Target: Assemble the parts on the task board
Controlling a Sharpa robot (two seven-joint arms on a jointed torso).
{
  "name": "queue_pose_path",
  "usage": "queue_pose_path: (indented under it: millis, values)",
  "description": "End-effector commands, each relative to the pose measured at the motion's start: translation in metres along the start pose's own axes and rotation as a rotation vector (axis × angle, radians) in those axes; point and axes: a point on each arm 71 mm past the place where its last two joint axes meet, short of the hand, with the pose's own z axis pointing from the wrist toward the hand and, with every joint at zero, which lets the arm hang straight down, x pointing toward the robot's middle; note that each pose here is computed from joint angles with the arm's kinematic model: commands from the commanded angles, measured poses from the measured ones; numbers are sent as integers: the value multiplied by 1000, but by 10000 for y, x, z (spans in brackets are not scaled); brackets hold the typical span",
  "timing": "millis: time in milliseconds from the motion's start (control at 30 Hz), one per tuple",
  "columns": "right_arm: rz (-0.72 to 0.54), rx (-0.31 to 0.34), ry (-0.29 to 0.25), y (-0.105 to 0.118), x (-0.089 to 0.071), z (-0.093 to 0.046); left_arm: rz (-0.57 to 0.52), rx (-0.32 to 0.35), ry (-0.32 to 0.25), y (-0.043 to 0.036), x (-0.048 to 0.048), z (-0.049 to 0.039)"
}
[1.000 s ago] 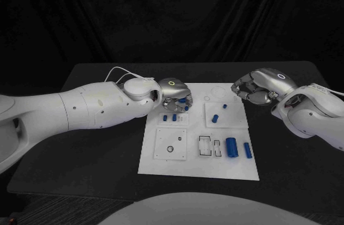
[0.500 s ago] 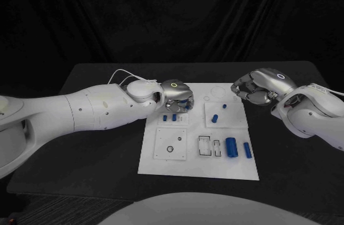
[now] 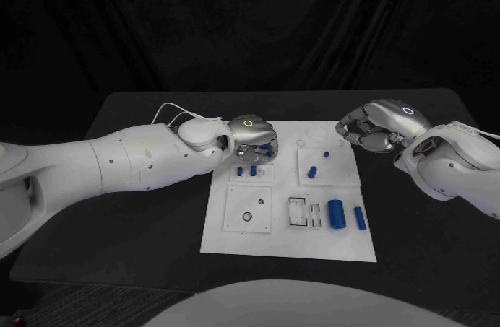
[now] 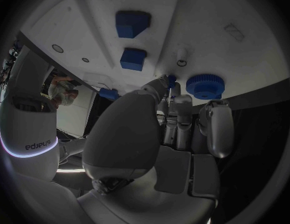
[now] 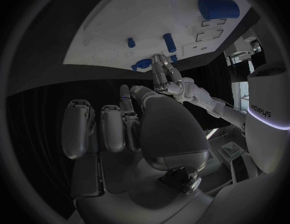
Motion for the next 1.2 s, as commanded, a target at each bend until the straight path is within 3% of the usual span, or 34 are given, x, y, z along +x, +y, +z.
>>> queue_pose_path:
  millis: [33,267,500,967,1200]
  values:
    - [1,3,-3,-3,2,-8,16,38,-61,-42,-35,-41]
    - [0,6,-1,-8,3,-11,16,55,-96,-76,-97,-158]
    - [1,6,0,-3,5,-7,10,58,-74,-81,-164,-251]
    - [0,7,3,-11,12,-8,-4,10,-9,38,-134,-415]
    - [0,7,4,-14,19,-10,-4,-1,0,69,-123,-429]
